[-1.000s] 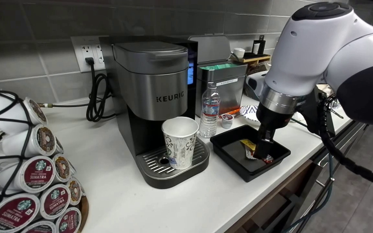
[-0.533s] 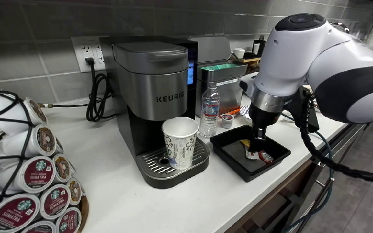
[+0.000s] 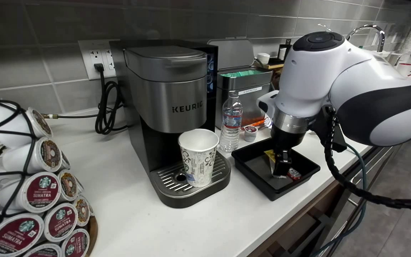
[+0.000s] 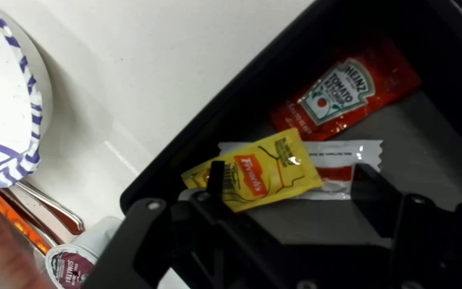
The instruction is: Remove a stachet from the black container
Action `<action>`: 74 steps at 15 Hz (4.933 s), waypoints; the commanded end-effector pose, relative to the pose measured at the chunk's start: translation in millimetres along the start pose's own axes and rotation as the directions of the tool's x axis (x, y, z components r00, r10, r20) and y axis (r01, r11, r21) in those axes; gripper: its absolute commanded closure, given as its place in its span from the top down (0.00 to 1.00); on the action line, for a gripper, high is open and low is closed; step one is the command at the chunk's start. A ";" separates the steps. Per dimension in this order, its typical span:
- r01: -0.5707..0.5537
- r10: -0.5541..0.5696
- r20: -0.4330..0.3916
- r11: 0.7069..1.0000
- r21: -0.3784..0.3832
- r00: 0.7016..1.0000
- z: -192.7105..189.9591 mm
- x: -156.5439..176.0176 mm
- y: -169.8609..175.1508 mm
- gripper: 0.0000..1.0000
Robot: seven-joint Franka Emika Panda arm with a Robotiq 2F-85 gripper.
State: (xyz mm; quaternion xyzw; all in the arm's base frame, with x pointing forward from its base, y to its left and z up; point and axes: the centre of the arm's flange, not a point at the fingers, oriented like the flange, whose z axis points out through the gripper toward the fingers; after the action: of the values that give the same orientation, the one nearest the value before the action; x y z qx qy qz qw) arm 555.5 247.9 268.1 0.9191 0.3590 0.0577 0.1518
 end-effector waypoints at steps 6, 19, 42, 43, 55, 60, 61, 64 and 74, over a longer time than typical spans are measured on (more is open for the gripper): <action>0.027 -0.027 0.023 1.000 -0.016 0.999 2.1 4.4 5.6 0.16; -0.056 0.056 0.031 0.998 0.003 0.998 -18.8 -1.5 5.4 0.34; -0.183 0.180 0.045 0.977 0.105 0.983 14.4 17.7 8.0 0.51; -0.181 0.178 0.042 0.977 0.109 0.983 12.7 18.4 7.2 0.42; -0.200 0.172 0.106 0.898 0.392 0.979 -31.2 -14.3 -20.5 0.00; -0.471 0.466 0.091 0.832 0.294 0.880 -24.4 -12.2 0.4 0.27; -0.510 0.513 0.068 0.811 0.287 0.856 -23.6 -10.7 4.4 0.34; -0.572 0.589 -0.034 0.795 0.200 0.807 -20.9 -1.1 14.1 0.56; -0.507 0.504 -0.056 0.855 -0.110 0.862 -17.2 -2.4 -6.2 0.89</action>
State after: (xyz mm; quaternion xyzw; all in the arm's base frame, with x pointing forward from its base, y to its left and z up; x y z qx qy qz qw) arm 555.7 242.0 290.2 0.9727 0.1069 0.1413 0.1499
